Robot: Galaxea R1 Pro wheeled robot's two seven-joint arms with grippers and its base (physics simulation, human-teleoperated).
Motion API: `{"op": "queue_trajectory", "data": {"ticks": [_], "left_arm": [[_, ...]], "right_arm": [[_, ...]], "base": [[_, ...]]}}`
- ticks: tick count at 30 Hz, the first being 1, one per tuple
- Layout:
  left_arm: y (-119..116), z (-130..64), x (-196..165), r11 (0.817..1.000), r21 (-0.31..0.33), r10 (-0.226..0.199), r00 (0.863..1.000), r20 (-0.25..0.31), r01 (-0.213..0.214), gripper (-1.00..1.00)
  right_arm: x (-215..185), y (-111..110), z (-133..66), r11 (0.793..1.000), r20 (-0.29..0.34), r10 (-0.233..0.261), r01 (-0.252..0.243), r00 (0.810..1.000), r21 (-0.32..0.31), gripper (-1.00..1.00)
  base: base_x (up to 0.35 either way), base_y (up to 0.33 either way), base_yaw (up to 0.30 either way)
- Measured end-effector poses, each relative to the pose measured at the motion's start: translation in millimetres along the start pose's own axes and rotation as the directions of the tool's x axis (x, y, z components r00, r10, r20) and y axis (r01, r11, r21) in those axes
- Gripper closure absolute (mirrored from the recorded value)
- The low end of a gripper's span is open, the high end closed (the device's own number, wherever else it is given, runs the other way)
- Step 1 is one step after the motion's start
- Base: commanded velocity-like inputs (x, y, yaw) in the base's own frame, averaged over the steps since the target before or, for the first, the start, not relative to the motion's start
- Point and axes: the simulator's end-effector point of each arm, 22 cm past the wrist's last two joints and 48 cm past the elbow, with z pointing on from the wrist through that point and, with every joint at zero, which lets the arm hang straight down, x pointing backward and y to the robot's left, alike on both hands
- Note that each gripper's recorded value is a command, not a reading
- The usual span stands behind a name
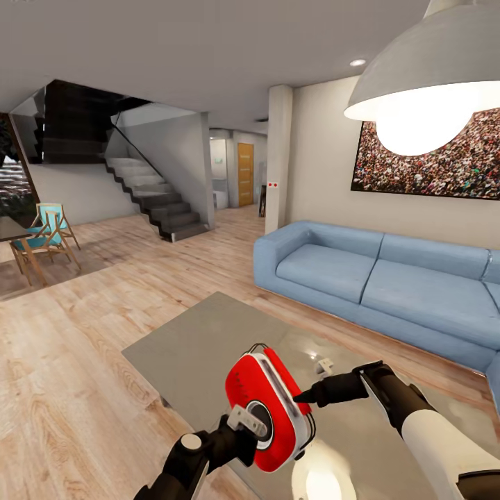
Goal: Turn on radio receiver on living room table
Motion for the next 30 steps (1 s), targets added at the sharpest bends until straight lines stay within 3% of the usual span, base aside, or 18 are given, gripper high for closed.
{"op": "queue_trajectory", "data": {"ticks": [3, 5, 11, 23, 30], "left_arm": [[14, -0.1, 13, 0.997, -0.049, 0.061, 0.997, -0.046, -0.063, 1.0], [23, -1.2, 18, 0.995, -0.071, 0.069, 0.996, -0.062, -0.073, 1.0], [29, -0.9, 25, 0.994, -0.083, 0.07, 0.994, -0.078, -0.076, 1.0], [36, 1.0, 3, 0.993, -0.084, 0.082, 0.995, -0.05, -0.086, 1.0], [16, 9.0, 26, 0.999, 0.0, 0.048, 0.995, -0.089, -0.048, 1.0]], "right_arm": [[0, 0, 0.0, 1.0, 0.0, 0.0, 0.0, 1.0, -0.001, 1.0], [0, 1, 0.0, 1.0, 0.0, 0.0, 0.0, 1.0, -0.003, 1.0], [11, 20, 5.4, 0.997, -0.05, -0.028, 0.024, 0.998, -0.076, 1.0], [13, 23, 6.3, 0.996, -0.059, -0.039, 0.034, 0.997, -0.083, 1.0], [13, 22, 6.3, 0.996, -0.059, -0.039, 0.034, 0.998, -0.081, 1.0]], "base": [[0.0, 0.0, 0.0], [0.0, 0.0, 0.0], [0.0, 0.0, 0.0], [0.0, 0.0, 0.0], [0.0, 0.0, 0.0]]}}
